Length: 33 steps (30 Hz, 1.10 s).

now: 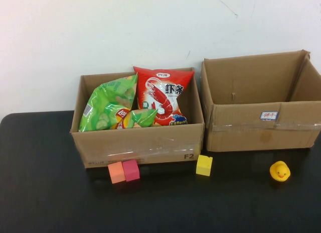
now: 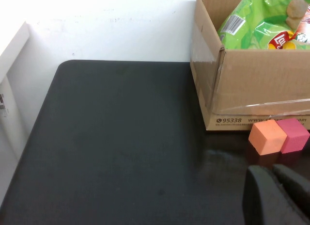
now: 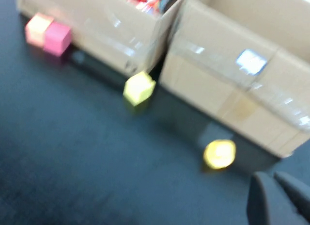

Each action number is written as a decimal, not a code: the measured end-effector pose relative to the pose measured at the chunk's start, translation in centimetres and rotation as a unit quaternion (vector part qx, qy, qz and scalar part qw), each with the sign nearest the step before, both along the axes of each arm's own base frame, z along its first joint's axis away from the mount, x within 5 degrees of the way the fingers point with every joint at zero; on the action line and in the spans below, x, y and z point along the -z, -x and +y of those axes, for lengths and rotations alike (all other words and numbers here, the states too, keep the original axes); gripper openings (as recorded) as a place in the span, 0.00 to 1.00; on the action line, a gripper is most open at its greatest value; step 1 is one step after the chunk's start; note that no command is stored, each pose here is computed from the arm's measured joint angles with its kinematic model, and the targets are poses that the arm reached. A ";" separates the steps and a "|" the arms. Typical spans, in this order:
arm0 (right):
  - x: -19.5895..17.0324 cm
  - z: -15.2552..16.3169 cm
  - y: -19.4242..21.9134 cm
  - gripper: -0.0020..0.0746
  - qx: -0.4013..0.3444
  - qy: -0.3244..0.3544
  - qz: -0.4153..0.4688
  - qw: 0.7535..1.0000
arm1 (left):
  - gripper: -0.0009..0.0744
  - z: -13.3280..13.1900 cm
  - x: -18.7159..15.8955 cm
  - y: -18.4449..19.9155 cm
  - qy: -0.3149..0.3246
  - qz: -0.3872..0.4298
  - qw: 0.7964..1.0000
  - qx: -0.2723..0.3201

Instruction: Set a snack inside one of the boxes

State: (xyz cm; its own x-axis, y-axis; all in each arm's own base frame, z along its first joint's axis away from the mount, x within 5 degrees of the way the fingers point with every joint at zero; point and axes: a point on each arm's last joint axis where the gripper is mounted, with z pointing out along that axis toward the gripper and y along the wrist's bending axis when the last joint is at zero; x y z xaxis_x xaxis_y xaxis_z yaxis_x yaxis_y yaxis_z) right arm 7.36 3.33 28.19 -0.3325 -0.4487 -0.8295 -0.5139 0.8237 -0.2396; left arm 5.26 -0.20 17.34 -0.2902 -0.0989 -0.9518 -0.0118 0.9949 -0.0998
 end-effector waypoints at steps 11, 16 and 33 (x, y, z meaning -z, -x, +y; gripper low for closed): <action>1.2 -2.2 1.4 0.02 0.097 -0.071 -0.155 0.981 | 0.01 0.0 0.0 0.0 0.000 0.000 1.000 0.000; 4.9 -2.7 1.7 0.02 0.151 -0.100 -0.186 0.966 | 0.01 0.0 0.0 0.0 0.000 0.000 1.000 0.000; 11.4 -3.3 2.2 0.02 0.244 -0.119 -0.070 0.960 | 0.01 0.0 0.0 0.0 0.001 0.000 1.000 0.000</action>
